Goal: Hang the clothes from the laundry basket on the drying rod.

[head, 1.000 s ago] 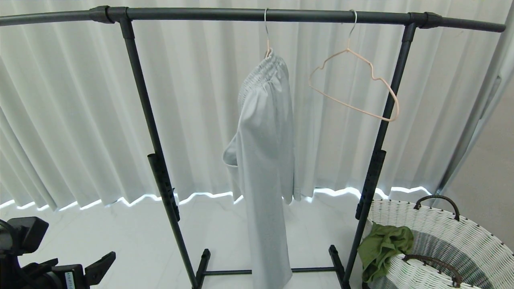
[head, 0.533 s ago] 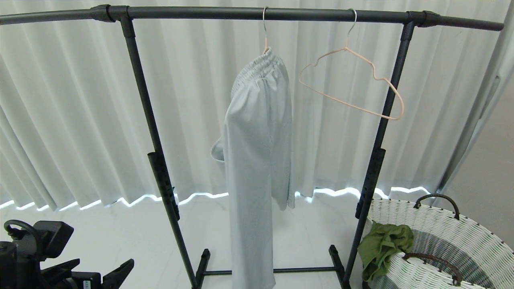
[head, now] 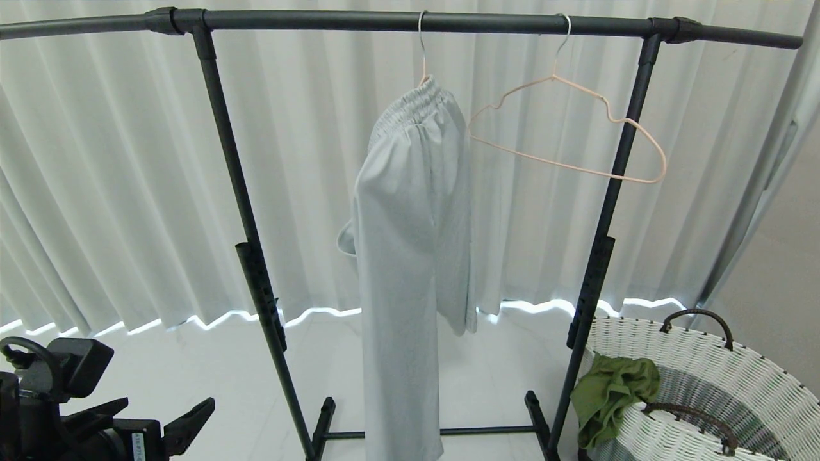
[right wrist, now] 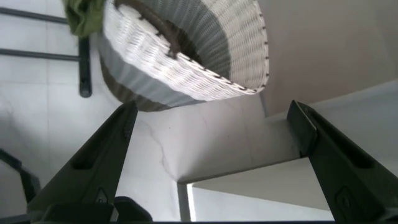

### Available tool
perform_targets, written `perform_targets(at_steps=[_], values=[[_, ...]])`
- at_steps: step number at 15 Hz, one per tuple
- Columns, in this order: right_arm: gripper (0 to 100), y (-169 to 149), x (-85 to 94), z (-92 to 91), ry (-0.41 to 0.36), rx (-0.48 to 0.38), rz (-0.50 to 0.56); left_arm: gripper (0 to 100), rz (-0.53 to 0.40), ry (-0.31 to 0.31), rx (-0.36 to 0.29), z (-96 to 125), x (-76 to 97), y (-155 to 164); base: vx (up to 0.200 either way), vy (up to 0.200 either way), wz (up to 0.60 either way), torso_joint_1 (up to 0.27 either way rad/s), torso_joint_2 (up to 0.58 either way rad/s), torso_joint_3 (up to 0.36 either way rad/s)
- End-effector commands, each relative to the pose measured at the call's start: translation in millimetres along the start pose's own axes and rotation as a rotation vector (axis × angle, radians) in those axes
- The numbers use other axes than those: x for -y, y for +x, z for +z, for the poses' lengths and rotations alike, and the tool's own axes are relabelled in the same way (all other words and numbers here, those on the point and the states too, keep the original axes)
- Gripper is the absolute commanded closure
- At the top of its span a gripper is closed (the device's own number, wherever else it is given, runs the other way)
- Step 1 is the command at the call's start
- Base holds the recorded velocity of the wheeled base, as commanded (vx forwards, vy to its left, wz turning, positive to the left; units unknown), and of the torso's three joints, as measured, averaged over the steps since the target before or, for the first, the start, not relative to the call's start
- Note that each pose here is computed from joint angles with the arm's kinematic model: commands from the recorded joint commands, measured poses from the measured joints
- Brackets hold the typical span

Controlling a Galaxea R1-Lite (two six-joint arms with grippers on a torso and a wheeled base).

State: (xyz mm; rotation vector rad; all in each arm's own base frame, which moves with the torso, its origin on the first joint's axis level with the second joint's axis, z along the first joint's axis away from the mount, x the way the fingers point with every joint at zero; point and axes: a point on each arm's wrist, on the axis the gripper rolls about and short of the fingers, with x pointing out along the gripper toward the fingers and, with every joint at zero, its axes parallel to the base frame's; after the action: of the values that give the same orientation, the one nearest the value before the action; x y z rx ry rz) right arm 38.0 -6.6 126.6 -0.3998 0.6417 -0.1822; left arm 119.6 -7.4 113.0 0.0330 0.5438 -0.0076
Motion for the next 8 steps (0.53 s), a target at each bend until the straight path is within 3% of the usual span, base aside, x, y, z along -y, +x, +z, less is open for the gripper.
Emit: perform_targets(at_steps=[1,4,5,8], values=[[0,1.4,-1.8,-0.1,-0.013,0.004,0.051,0,-0.008,0.002,0.015,4.8,1.2,0.5,0.2,0.0,0.0,0.007,0.0,-0.002],[0,6.0,-5.8,1.3,-0.077,0.01,0.179,0,-0.026,0.018,0.014,4.3,3.8,0.3,0.2,0.0,0.0,-0.006,0.0,0.01],[0,9.4,-7.3,3.9,-0.152,0.012,0.24,0,-0.051,0.033,0.019,4.5,7.4,-0.8,0.2,0.0,0.0,0.012,0.01,0.002],[0,29.4,-12.0,12.7,-0.234,-0.049,0.326,0,-0.12,0.074,0.037,4.6,16.8,-4.7,0.2,0.0,0.0,0.002,0.0,0.004]])
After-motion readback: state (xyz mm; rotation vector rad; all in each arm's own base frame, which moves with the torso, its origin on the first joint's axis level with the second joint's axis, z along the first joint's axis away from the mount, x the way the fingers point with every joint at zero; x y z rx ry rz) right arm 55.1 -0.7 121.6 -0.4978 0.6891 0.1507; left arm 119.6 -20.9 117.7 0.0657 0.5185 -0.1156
